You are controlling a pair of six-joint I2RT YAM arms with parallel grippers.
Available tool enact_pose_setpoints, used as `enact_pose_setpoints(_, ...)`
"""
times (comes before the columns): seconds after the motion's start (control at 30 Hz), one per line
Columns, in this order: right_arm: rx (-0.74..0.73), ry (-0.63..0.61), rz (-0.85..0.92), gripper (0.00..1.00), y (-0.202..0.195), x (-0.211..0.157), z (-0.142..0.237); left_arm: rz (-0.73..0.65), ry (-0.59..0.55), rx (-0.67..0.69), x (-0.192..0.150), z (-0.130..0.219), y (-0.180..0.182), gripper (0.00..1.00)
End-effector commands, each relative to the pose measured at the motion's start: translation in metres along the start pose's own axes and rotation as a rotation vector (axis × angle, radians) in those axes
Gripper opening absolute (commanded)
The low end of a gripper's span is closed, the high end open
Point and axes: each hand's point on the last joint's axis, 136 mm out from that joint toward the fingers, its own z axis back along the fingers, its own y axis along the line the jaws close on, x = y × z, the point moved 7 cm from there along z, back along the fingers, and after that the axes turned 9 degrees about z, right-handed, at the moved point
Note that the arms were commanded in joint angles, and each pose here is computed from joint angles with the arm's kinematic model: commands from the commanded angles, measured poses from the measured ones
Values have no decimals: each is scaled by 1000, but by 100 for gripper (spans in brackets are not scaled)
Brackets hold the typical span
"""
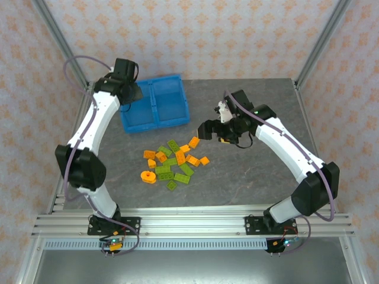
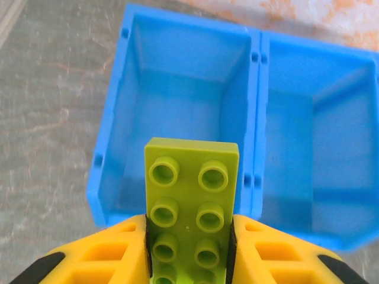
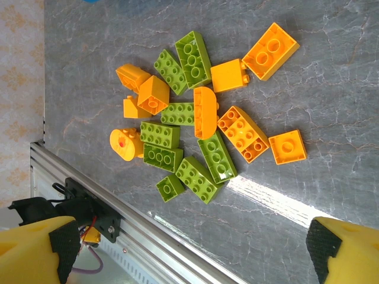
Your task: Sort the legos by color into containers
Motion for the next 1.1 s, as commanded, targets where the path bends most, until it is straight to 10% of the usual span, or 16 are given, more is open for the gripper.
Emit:
enact_pose_setpoints(0.0, -25, -55, 35, 99, 7, 8, 12, -29, 86, 140, 1, -56, 11, 33)
enact_pose_setpoints(0.53, -84, -101, 14, 99, 11, 19, 28, 6, 172, 162, 3, -174, -5, 50)
enact_pose_setpoints(0.73, -79, -115, 13, 99, 11, 39, 17, 29, 114, 82, 24, -135, -16, 58)
enact_pose_setpoints(1.07, -254, -174, -161, 99, -20, 53, -9, -129, 50, -221, 11, 32, -50, 57)
